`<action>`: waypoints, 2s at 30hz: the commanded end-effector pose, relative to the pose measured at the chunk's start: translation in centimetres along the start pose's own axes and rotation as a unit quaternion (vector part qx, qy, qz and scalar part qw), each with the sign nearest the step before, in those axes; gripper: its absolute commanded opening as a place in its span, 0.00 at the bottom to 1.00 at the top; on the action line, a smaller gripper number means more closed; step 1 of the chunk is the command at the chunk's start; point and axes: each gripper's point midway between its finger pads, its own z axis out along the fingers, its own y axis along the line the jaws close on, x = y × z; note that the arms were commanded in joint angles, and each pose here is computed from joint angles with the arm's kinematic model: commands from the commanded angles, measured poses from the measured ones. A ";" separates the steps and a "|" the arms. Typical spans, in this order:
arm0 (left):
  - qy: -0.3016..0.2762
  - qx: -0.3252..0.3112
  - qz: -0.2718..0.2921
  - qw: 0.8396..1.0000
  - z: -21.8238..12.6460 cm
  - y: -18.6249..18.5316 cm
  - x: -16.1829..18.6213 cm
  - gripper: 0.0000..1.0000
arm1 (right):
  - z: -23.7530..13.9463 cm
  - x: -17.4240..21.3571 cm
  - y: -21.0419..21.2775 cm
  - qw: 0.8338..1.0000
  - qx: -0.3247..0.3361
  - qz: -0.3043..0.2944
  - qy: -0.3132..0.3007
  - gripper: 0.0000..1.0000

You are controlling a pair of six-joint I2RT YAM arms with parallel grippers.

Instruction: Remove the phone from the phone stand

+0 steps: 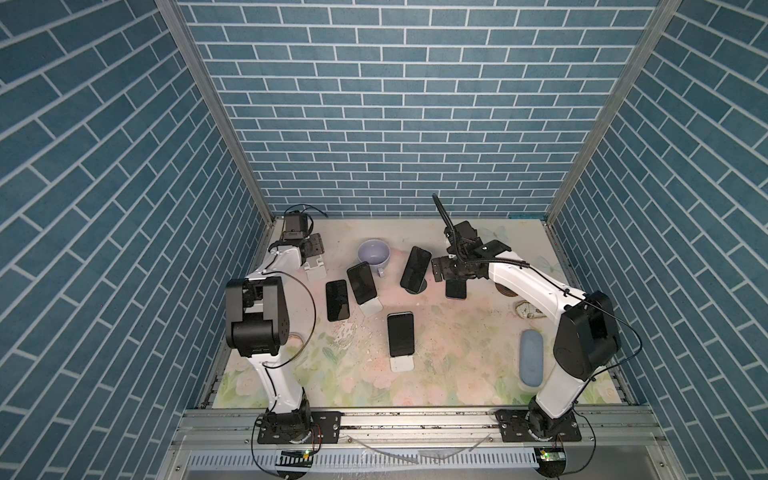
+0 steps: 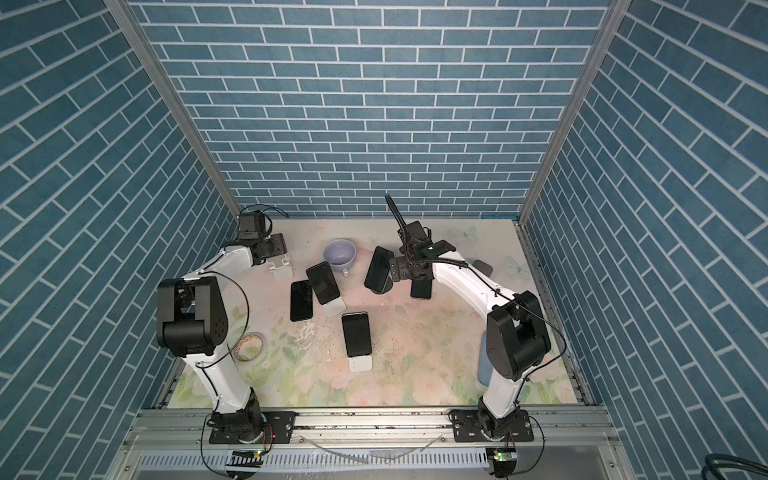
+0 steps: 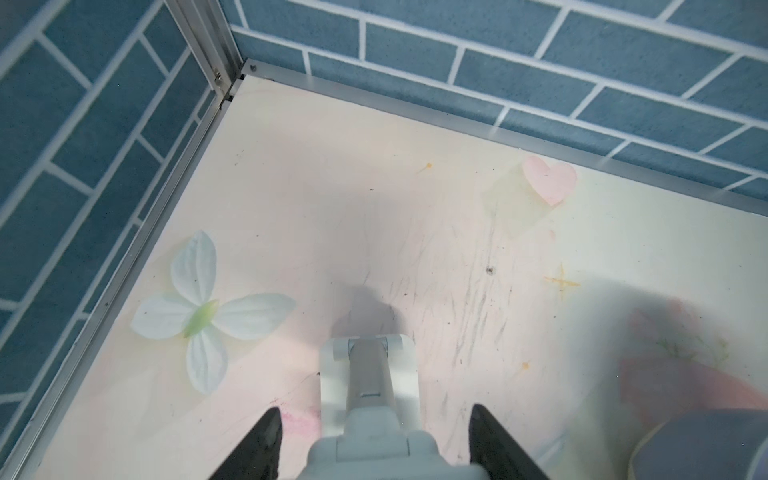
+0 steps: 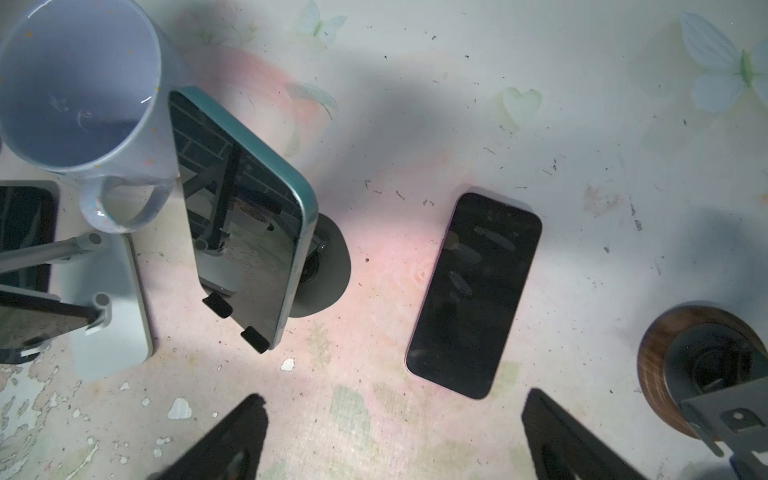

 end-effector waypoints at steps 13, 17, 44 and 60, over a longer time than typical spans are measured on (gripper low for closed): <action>0.043 0.054 0.060 0.996 2.1 -4.6 1.2 0.73 | -0.5 -1.1 0.5 1.000 -0.006 -0.002 -0.003 0.97; 0.049 0.053 0.056 0.996 2.1 -4.5 1.5 0.79 | -0.7 -1.1 0.5 1.000 -0.005 -0.002 -0.005 0.97; -0.009 0.019 -0.045 0.999 -6.2 -2.2 0.3 1.00 | -1.2 -0.7 0.5 1.000 -0.011 0.009 -0.005 0.97; -0.007 0.103 -0.101 0.989 -13.8 -2.7 7.9 1.00 | -1.7 -1.1 1.3 0.999 -0.032 0.032 -0.010 0.97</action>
